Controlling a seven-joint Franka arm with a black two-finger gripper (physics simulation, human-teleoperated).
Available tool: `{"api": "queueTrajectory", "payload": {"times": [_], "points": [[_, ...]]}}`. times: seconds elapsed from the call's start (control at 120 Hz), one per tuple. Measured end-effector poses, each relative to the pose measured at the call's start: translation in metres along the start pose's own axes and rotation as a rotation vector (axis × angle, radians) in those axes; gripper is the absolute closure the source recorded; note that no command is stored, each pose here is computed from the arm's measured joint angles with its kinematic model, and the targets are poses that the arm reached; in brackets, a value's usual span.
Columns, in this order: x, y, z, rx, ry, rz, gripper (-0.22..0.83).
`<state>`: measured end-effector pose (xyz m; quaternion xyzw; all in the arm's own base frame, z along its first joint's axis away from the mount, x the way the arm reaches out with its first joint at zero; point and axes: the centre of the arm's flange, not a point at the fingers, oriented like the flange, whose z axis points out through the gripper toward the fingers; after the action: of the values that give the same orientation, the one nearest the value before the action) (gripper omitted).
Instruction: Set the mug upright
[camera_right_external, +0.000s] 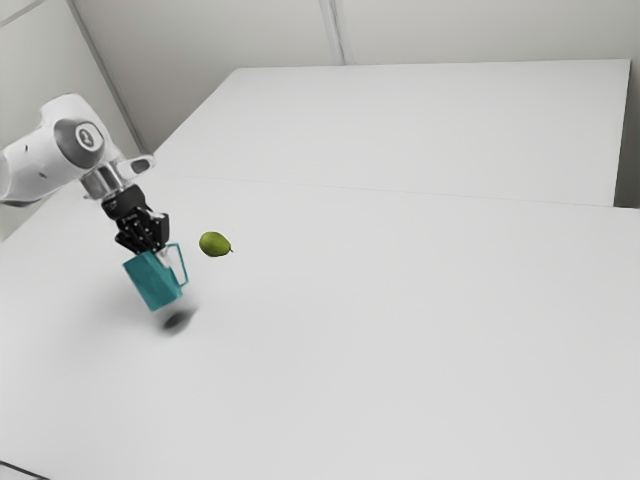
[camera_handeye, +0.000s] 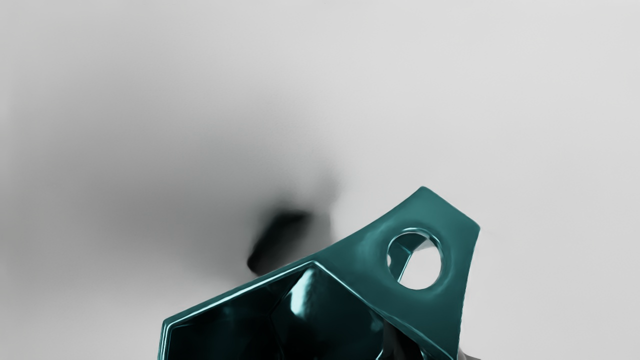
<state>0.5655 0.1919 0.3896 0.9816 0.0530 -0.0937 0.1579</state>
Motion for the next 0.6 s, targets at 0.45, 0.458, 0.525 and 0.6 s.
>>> {"api": "queueTrajectory", "payload": {"times": [0.45,0.458,0.525,0.6], "points": [[-0.001,0.122,0.022,0.265,0.349,0.089,0.79],[-0.001,0.123,0.022,0.265,0.353,0.086,0.79],[-0.001,0.128,0.024,0.262,0.375,0.061,0.79],[0.0,0.135,0.028,0.254,0.391,0.036,0.79]]}}
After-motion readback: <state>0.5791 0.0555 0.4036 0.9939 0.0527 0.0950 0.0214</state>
